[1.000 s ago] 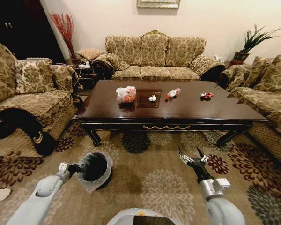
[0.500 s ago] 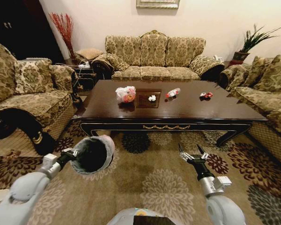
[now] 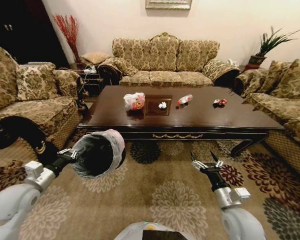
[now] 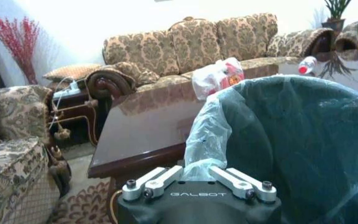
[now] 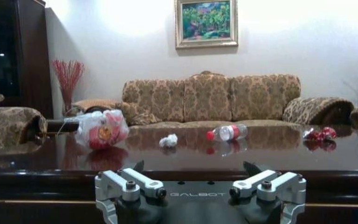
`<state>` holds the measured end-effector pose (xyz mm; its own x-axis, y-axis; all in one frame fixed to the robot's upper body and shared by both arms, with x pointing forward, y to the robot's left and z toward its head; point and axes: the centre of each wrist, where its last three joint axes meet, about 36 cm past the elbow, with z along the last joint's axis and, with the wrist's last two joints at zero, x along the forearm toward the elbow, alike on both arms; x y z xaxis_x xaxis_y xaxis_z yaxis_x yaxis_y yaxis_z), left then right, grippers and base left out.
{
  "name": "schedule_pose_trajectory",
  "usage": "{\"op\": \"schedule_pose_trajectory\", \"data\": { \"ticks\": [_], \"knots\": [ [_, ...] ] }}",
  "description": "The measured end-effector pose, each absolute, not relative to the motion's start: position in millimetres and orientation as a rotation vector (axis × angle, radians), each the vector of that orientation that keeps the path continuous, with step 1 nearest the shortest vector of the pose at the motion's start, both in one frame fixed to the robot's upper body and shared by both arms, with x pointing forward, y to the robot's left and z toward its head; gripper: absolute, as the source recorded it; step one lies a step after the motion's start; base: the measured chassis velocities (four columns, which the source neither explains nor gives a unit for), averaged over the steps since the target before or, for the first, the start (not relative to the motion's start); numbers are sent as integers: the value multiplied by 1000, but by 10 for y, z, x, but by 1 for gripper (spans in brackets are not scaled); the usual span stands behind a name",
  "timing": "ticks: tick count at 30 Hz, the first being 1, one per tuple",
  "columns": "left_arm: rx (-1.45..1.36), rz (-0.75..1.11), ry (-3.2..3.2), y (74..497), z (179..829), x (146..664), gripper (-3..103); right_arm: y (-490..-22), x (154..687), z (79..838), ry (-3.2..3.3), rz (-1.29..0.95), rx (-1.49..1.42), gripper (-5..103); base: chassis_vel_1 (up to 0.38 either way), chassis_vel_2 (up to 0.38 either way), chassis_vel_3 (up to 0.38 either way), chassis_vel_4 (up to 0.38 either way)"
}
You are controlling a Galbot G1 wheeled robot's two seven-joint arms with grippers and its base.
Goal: Move to the front of the table and place the trash on the table into the trash bin.
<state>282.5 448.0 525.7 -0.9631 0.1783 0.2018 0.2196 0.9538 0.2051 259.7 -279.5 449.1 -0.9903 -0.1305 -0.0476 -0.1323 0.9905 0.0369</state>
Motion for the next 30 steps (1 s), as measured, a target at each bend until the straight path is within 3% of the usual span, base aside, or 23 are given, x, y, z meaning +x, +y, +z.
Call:
{"op": "schedule_pose_trajectory", "data": {
  "ticks": [16, 30],
  "knots": [
    [-395, -432, -2804, 4584, 5227, 2940, 2, -2782, 2606, 4486, 3044, 69, -253, 100, 0, 0, 0, 0],
    [-390, -371, -2812, 4558, 5202, 3011, 2, -2739, 2598, 4472, 3011, 79, -275, 100, 0, 0, 0, 0]
  ]
}}
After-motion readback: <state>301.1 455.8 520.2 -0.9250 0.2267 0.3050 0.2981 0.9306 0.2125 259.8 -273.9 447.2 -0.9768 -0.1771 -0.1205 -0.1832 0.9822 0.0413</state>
